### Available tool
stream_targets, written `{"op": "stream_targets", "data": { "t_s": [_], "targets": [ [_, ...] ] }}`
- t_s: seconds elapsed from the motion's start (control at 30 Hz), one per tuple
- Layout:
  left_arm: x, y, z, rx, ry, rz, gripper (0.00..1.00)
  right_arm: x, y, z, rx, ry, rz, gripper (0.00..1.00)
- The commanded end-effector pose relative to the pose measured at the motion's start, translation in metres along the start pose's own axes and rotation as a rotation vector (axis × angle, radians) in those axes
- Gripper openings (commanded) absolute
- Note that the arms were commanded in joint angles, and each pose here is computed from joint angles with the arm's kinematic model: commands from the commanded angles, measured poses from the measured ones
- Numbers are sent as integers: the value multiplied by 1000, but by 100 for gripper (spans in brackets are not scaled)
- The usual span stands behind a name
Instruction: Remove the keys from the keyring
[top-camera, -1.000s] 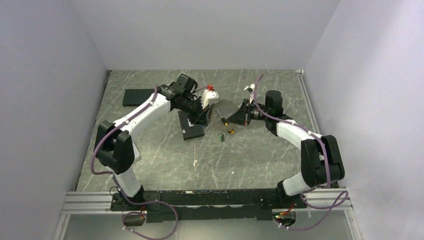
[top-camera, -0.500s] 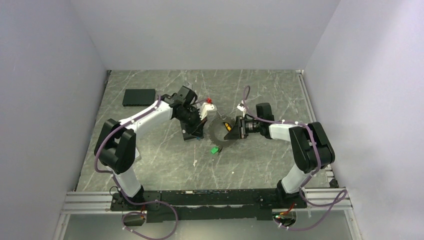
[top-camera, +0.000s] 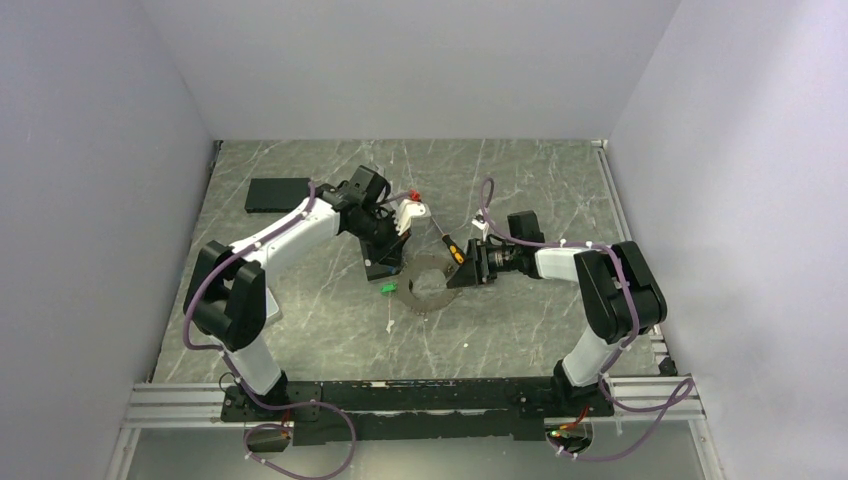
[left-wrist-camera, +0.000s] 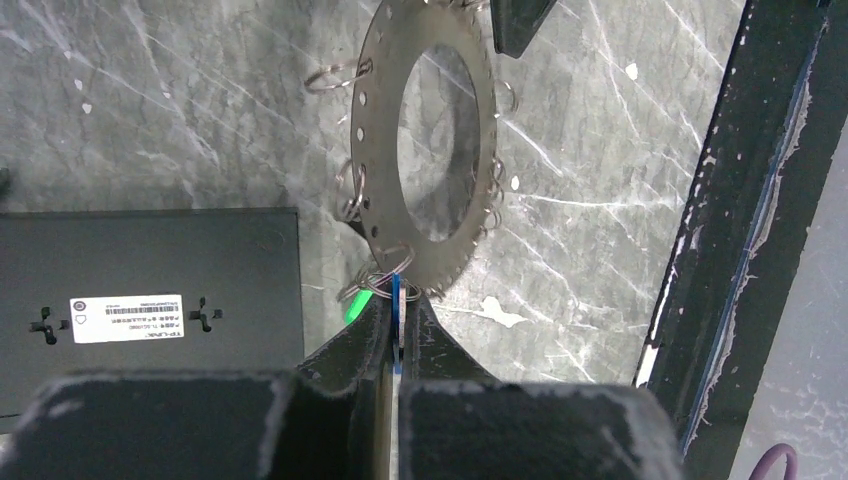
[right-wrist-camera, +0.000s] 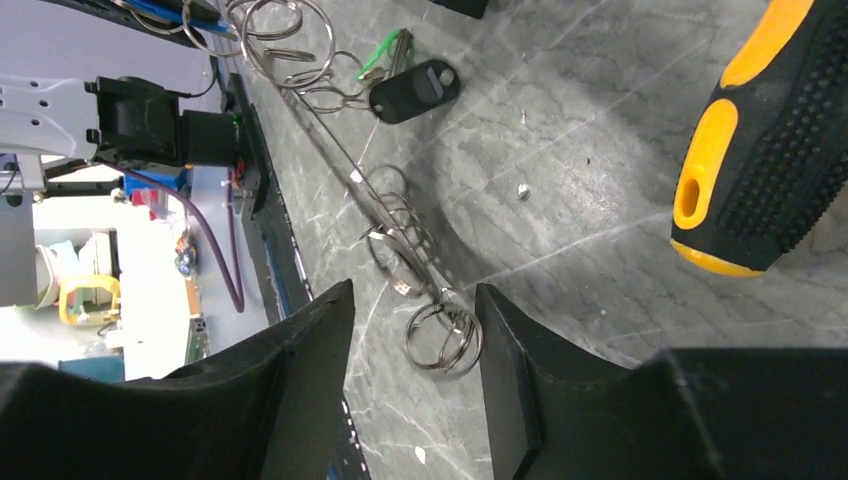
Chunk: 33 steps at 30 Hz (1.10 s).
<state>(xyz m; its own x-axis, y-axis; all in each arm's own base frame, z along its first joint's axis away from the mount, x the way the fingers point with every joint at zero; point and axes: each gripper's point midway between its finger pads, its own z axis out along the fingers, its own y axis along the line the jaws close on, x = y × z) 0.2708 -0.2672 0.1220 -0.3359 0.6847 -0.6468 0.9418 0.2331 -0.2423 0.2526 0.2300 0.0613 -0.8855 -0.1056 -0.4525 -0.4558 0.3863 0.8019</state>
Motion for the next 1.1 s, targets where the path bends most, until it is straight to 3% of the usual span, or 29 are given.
{"op": "stream_targets", "data": {
  "t_s": [0.0, 0.17, 0.5, 0.73, 1.07],
  "targets": [
    [-24, -4, -20, -14, -45, 87, 0, -11, 12, -6, -18, -9, -70, 55],
    [-24, -8, -25, -4, -35, 97, 0, -9, 14, -10, -1, 24, -80, 63],
    [-28, -22, -33, 56, -32, 106, 0, -60, 53, -37, 61, -84, -450, 63],
    [-32, -27, -35, 77, -43, 100, 0, -81, 76, -42, 83, -156, -622, 55],
    [-36, -36, -38, 107, -61, 85, 0, -73, 112, -2, -6, -145, -711, 36]
  ]
}}
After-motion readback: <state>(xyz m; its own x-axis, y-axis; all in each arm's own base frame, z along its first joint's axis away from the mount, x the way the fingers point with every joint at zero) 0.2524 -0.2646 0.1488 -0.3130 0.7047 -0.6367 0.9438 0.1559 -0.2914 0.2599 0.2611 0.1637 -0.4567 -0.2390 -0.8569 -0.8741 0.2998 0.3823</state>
